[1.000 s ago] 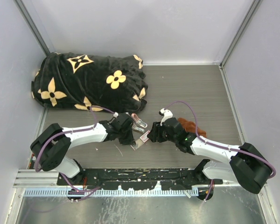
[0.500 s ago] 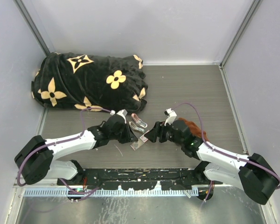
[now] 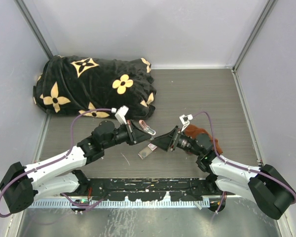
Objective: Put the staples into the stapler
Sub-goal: Pick up the staple from the staple box.
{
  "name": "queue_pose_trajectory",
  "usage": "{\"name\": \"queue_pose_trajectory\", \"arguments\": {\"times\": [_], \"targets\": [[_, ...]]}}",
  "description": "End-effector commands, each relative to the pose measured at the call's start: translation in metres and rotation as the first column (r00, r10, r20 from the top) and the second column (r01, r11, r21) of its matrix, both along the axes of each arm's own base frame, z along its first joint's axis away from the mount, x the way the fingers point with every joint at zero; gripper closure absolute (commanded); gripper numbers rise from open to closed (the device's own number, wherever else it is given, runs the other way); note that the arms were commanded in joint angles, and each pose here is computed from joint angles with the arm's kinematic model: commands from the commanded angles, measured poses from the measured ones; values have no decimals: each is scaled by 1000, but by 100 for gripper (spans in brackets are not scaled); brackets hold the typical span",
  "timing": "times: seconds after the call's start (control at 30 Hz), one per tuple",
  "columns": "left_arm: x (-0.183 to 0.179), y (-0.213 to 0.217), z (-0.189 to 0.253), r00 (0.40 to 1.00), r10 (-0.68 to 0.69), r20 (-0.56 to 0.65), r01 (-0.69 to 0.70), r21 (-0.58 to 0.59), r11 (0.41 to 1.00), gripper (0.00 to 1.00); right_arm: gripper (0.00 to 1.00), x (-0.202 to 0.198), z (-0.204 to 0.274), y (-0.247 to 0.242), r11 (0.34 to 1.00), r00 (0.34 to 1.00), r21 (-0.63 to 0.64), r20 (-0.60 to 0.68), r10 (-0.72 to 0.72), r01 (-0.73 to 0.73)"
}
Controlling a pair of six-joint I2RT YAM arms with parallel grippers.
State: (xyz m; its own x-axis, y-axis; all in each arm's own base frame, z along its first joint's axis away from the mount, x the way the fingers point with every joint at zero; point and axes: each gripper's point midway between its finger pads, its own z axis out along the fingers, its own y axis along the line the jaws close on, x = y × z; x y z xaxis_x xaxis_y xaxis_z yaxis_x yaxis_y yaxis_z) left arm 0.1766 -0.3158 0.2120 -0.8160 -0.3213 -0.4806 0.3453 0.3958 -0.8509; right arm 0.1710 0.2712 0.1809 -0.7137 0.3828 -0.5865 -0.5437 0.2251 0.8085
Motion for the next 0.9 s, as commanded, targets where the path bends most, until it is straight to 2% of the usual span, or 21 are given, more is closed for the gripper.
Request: {"name": "queue_pose_trajectory", "arguments": {"times": [0.0,0.2,0.5,0.87], "targets": [[-12,-9,50,991,-74,115,93,-170,981,100,19,-23,69,3,973,977,188,187,99,-135],[-18,-6,67,983,-82,165,118,-218,969,100,23,-23,70,-1,972,980,201,178,83,-119],[-30,-10,82,968,-145,203,198,-276,941,100,43,-27,88,-2,951,975,275,205,86,-142],[-33,-7,83,968,-145,204,200,-283,938,100,57,-29,102,-4,932,969,326,230,88,-161]]}}
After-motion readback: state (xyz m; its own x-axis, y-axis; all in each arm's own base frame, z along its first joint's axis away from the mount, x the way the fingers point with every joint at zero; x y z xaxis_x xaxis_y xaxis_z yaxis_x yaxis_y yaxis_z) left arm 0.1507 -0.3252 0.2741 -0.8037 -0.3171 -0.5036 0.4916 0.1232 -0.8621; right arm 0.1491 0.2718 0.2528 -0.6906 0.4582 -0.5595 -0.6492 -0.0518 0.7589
